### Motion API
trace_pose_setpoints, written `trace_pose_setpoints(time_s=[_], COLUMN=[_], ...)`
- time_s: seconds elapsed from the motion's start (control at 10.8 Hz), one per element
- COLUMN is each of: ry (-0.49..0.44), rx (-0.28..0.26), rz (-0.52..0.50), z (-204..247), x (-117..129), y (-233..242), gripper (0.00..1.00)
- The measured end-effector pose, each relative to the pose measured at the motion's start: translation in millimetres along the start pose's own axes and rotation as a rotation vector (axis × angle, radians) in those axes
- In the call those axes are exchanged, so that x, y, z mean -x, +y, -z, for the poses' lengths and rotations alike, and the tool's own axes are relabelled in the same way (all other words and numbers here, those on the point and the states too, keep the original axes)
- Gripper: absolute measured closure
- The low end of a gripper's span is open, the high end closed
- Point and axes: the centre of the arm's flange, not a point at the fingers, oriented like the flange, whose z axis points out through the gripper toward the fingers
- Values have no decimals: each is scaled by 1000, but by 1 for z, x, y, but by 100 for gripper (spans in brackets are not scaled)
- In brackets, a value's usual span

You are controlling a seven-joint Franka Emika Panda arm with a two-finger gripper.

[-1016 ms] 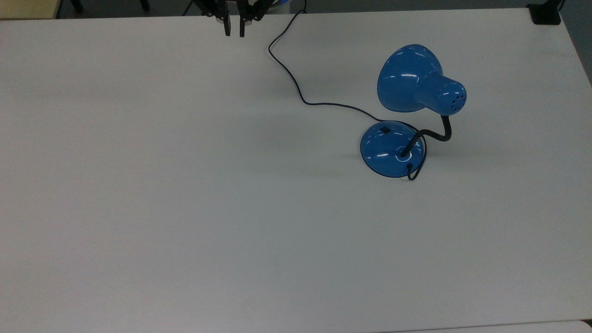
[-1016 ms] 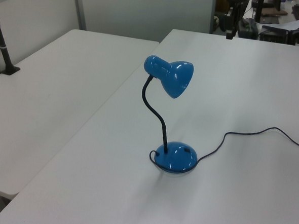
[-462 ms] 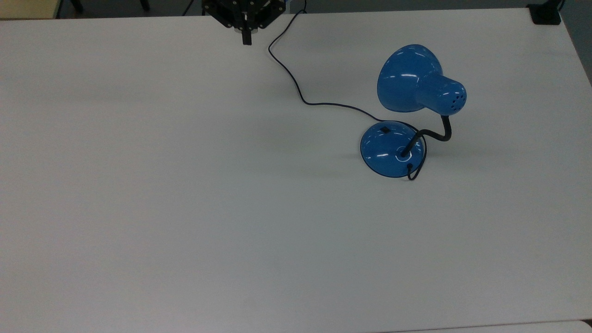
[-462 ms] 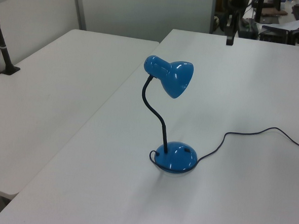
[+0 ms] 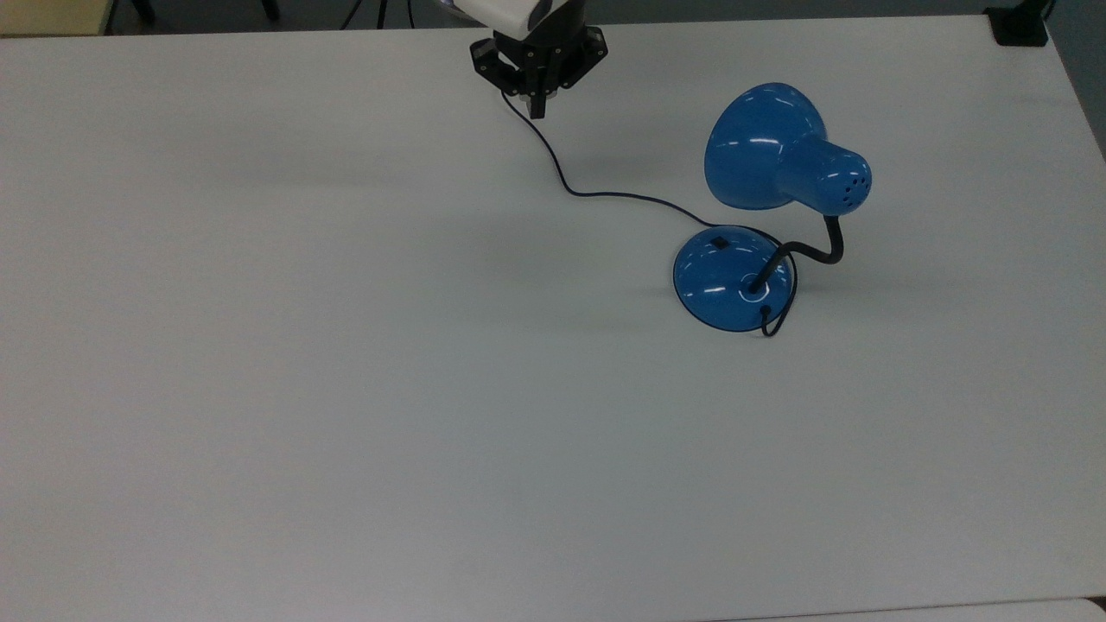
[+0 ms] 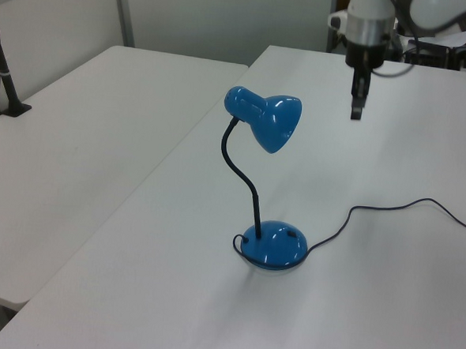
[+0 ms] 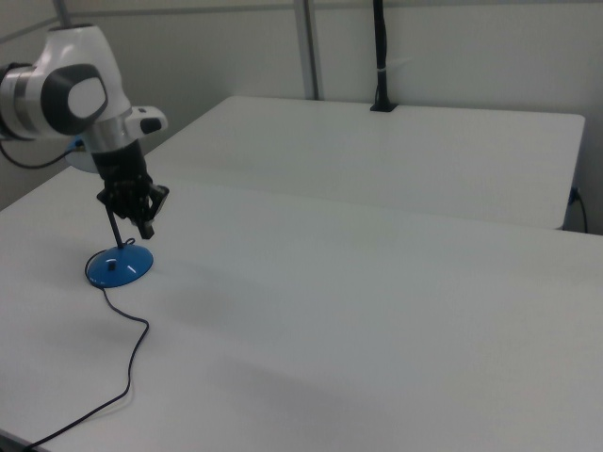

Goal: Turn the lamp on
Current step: 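Move the gripper toward the blue lamp base and lower it over the switch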

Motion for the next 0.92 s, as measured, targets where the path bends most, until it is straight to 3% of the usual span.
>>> trace_pose_setpoints(time_s=[0.46,0.92], ry=[81,224], rx=[-4,-69], rz=[217,300], z=[-58,-131], x=[15,-13], y=[-96,-163], gripper=[99,99])
